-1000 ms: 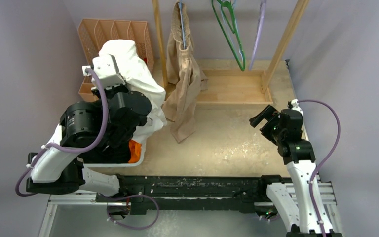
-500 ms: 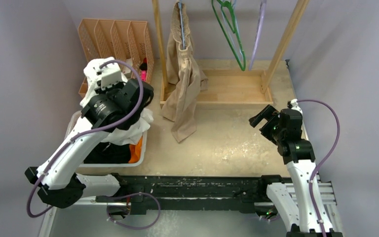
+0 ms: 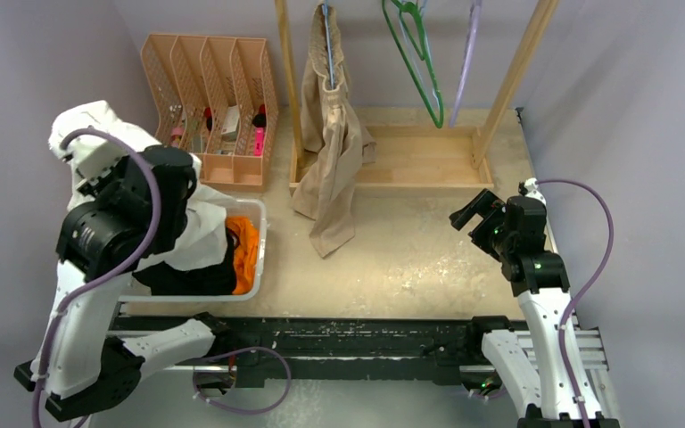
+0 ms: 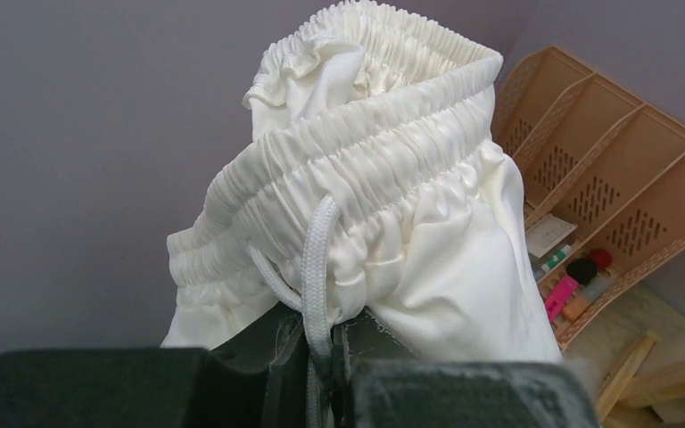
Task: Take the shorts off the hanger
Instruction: Place the shorts in the basket.
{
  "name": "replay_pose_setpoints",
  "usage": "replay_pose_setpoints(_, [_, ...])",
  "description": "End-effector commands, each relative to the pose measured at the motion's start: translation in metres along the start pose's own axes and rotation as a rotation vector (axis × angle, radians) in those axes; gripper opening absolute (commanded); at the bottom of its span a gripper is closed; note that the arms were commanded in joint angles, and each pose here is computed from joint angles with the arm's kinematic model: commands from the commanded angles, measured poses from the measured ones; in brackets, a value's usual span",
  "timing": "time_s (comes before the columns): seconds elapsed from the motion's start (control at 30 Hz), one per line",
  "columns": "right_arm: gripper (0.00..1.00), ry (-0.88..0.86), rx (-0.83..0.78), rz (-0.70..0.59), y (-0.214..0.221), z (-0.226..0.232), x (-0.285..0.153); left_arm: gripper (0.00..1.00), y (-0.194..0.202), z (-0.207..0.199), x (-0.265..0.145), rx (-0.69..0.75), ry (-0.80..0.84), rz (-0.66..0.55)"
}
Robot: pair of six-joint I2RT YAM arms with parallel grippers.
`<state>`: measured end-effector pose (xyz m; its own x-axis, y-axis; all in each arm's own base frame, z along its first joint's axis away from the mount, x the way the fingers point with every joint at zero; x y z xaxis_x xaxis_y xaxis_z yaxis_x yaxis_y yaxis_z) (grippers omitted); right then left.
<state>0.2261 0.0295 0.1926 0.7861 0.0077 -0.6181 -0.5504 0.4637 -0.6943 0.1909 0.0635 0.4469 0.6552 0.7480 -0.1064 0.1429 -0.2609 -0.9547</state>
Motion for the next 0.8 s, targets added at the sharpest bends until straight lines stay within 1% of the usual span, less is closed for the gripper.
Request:
replay_pose_setpoints(0.0, [0.98,-0.03,-0.025,-0.027,-0.008,0.006,0.001,0.0,0.01,0.009,0.004,0.073,-0.052,-0.038])
replay_pose_setpoints(0.13, [0.99,-0.033,-0.025,-0.028,-0.007,0.006,0.001,0.0,0.065,-0.004,0.008,0.142,-0.014,0.048])
replay_pose_setpoints(0.2, [0.98,-0.033,-0.024,-0.029,-0.007,0.006,0.001,0.0,0.107,-0.013,0.012,0.185,0.013,0.1])
replay_pose_setpoints(0.3, [0.98,-0.036,-0.026,-0.027,-0.007,0.006,0.0,0.0,0.17,-0.031,0.016,0.206,0.063,0.259])
replay_pose_setpoints(0.37, [0.98,-0.038,-0.027,-0.021,-0.006,0.006,0.0,0.0,0.206,-0.036,0.02,0.201,0.075,0.338])
replay_pose_setpoints(0.47, [0.99,-0.039,-0.026,-0.023,-0.006,0.006,-0.001,0.0,0.266,-0.021,0.028,0.176,0.056,0.482])
replay_pose_setpoints(0.53, [0.99,-0.042,-0.023,-0.029,-0.006,0.007,-0.001,0.0,0.306,-0.005,0.027,0.135,0.036,0.598])
replay_pose_setpoints(0.6, [0.99,-0.043,-0.024,-0.034,-0.007,0.007,-0.001,0.0,0.337,0.014,0.023,0.078,-0.006,0.676])
replay_pose_setpoints(0.67, [0.99,-0.04,-0.025,-0.031,-0.007,0.006,0.0,0.0,0.345,0.021,0.022,0.0,-0.037,0.683])
replay_pose_setpoints(0.73, [0.99,-0.039,-0.028,-0.027,-0.007,0.006,0.0,0.0,0.338,0.027,0.022,-0.066,-0.083,0.672])
replay_pose_setpoints(0.77, [0.99,-0.039,-0.028,-0.022,-0.006,0.006,0.001,0.0,0.33,0.028,0.025,-0.096,-0.1,0.64])
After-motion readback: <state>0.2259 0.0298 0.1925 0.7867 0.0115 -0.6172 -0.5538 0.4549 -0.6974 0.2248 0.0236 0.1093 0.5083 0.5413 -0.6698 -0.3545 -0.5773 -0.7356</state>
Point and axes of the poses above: each gripper's point midway between its finger pads, its own x axis out along the fingers, its own z axis along the line the jaws close on, y = z × x, the point moved 1 cm from there along -x, back along the fingers, and after that the axes turned 11 degrees about -x, right-handed, at the moved point
